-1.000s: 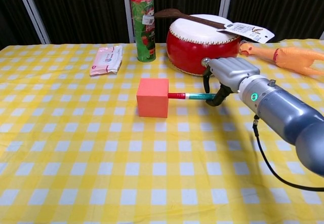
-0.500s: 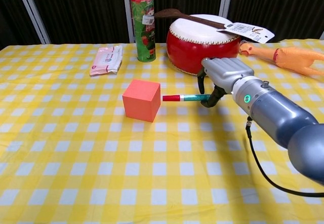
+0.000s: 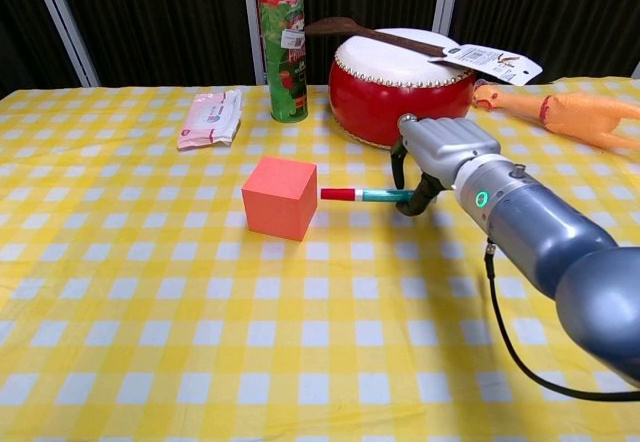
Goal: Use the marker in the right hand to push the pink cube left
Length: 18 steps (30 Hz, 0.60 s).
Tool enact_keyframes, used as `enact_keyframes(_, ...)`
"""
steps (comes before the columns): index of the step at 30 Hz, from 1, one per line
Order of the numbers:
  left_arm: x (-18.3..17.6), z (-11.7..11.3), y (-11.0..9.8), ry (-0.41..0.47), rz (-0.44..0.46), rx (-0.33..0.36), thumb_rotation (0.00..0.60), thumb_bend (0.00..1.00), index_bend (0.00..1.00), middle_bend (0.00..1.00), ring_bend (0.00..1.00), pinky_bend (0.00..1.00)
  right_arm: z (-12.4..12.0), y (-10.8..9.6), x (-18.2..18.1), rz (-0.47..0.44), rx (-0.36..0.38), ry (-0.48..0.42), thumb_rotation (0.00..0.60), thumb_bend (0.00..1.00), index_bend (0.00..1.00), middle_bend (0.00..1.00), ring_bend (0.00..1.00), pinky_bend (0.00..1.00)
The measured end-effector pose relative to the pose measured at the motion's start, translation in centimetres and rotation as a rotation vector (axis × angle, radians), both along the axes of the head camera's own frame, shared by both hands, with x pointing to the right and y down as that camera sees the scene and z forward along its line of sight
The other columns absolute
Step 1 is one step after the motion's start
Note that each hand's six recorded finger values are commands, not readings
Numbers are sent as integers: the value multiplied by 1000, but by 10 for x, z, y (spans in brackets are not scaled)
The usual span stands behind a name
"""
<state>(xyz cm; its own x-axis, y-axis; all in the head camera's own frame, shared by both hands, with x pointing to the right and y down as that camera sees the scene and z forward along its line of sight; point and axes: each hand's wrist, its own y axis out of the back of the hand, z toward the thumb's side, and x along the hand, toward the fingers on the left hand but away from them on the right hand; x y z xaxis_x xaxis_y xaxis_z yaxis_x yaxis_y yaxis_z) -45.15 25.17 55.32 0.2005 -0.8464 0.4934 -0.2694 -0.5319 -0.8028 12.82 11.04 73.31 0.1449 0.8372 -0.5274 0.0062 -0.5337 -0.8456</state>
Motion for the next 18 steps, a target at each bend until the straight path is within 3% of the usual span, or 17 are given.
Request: enact_keyframes(18,-1,-1,0,14,1,-14,600,32,0,0,0,0,4,8,-51,-14,5,-67,600,499,674,267,85,114)
